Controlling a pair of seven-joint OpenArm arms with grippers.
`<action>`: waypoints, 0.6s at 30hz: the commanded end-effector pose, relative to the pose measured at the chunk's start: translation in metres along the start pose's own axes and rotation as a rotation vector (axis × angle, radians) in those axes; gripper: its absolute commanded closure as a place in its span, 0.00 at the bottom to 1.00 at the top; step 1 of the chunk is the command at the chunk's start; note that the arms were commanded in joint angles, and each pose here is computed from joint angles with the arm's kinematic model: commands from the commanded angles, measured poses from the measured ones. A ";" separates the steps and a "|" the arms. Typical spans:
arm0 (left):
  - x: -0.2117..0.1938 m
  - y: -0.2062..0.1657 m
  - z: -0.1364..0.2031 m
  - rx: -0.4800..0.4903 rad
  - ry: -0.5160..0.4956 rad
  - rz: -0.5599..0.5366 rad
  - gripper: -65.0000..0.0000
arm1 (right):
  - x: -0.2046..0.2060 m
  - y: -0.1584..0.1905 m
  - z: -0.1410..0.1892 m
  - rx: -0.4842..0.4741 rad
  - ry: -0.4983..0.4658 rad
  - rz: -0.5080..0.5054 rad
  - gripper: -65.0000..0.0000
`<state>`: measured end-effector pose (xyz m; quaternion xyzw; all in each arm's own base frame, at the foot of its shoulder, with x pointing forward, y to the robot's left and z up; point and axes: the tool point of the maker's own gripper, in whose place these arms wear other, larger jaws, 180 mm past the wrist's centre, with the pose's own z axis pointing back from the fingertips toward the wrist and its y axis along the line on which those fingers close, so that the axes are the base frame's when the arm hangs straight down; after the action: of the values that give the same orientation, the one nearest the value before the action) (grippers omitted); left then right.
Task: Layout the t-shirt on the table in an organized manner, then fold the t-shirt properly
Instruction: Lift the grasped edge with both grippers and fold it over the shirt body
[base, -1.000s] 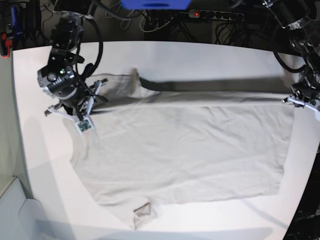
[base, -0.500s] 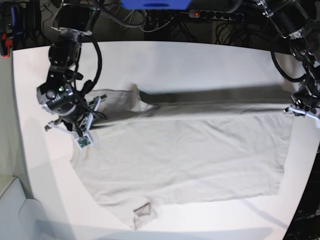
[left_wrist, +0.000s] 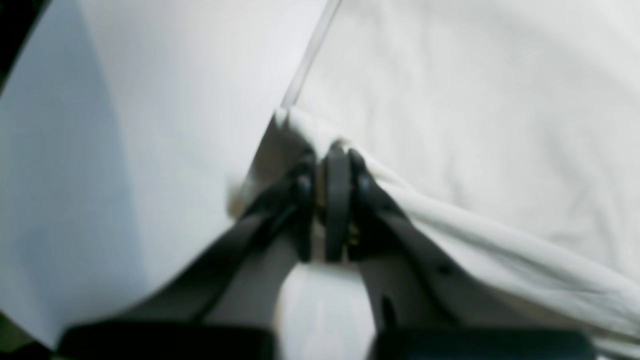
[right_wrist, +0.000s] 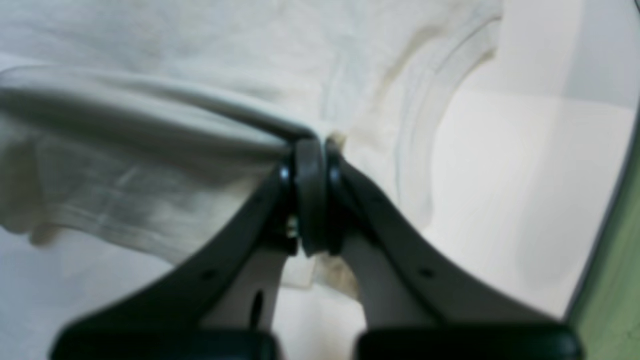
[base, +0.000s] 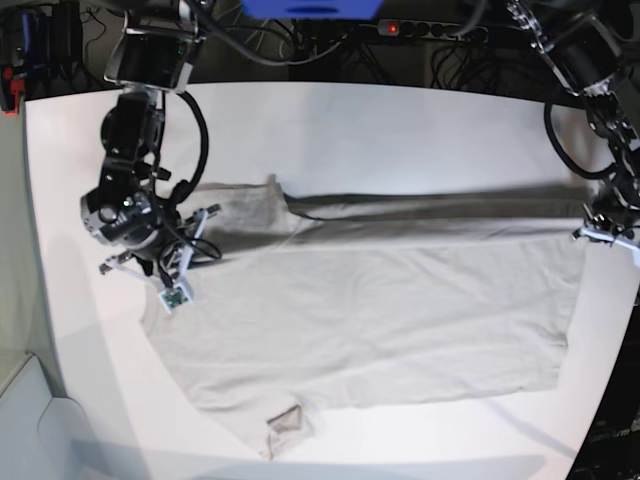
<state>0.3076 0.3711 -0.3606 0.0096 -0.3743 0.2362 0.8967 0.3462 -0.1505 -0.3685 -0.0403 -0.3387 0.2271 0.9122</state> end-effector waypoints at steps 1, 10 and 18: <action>0.028 0.002 0.008 0.008 -0.070 -0.017 1.00 | 0.016 -0.008 0.005 -0.022 -0.050 0.010 1.00; 0.044 -0.004 0.007 -0.005 -0.099 -0.009 1.00 | 0.016 -0.008 0.005 -0.022 -0.050 0.010 1.00; 0.044 -0.002 0.008 -0.001 -0.100 -0.013 0.99 | 0.016 -0.008 0.005 -0.022 -0.050 0.010 1.00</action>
<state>0.3226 0.3753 -0.3441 0.0095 -0.3926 0.2333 0.8896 0.3463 -0.1505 -0.3682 -0.0405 -0.3392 0.2271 0.9120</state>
